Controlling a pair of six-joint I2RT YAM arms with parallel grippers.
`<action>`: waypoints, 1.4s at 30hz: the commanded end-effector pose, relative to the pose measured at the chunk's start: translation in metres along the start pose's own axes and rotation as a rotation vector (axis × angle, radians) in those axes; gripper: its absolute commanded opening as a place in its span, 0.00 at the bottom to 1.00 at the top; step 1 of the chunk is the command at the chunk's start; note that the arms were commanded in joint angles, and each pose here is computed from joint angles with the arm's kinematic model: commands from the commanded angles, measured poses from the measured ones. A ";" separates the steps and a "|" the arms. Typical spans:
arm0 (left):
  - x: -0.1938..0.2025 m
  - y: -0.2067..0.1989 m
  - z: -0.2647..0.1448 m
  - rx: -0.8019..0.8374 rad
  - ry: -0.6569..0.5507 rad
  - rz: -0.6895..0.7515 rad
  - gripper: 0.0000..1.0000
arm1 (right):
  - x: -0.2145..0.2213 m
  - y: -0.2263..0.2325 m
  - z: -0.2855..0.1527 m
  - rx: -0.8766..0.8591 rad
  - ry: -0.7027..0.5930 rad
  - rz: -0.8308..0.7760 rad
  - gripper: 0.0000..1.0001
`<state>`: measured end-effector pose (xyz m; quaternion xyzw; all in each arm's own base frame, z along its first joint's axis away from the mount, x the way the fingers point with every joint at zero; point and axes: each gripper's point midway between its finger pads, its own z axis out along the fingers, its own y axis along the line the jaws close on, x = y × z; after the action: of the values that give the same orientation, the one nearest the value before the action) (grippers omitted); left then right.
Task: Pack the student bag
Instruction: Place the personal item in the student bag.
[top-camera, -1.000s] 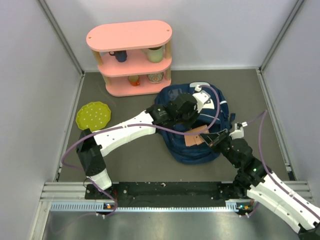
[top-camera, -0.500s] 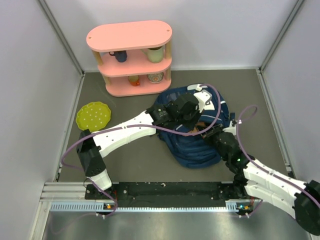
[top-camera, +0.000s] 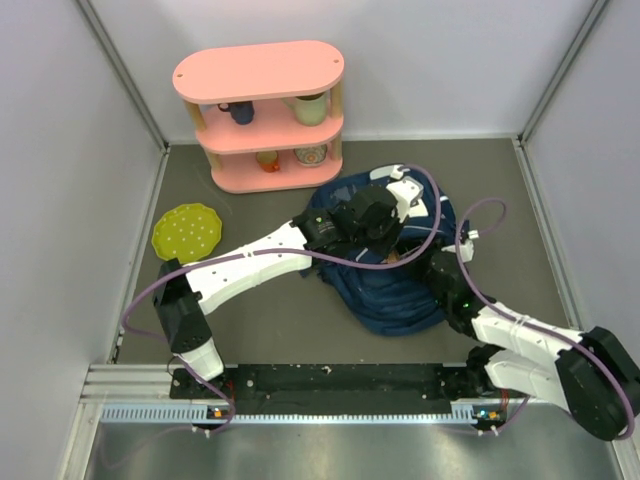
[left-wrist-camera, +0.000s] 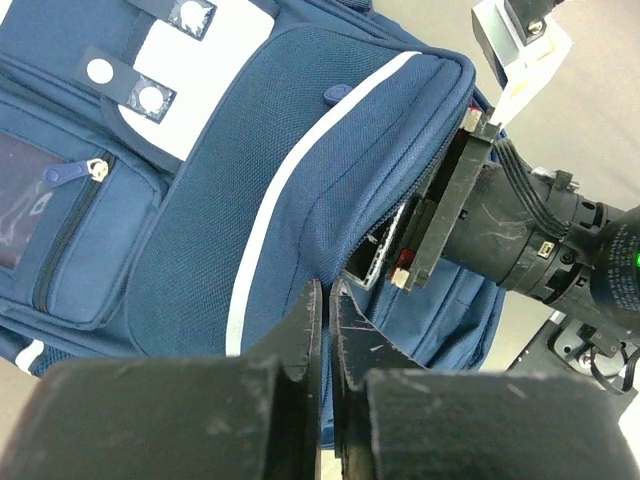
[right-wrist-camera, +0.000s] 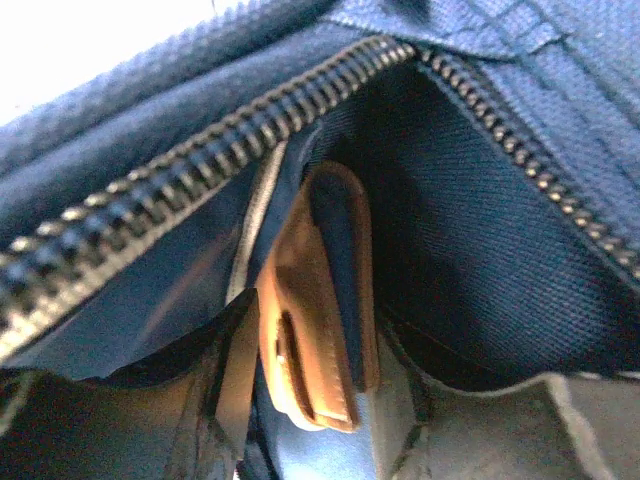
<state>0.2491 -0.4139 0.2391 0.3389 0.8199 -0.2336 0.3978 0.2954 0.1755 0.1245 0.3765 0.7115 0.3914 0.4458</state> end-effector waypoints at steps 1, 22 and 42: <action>-0.057 -0.017 -0.039 0.067 -0.202 -0.035 0.00 | -0.017 0.008 -0.007 -0.017 -0.026 -0.067 0.55; -0.049 -0.018 -0.032 0.082 -0.190 -0.051 0.00 | -0.029 0.014 -0.044 -0.017 -0.011 -0.148 0.05; -0.036 -0.015 -0.028 0.085 -0.176 -0.088 0.00 | -0.052 0.024 -0.026 0.023 -0.135 -0.207 0.65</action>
<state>0.2466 -0.4173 0.2358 0.3178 0.8177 -0.2625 0.4018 0.2891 0.1551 0.1372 0.3281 0.7484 0.3270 0.4747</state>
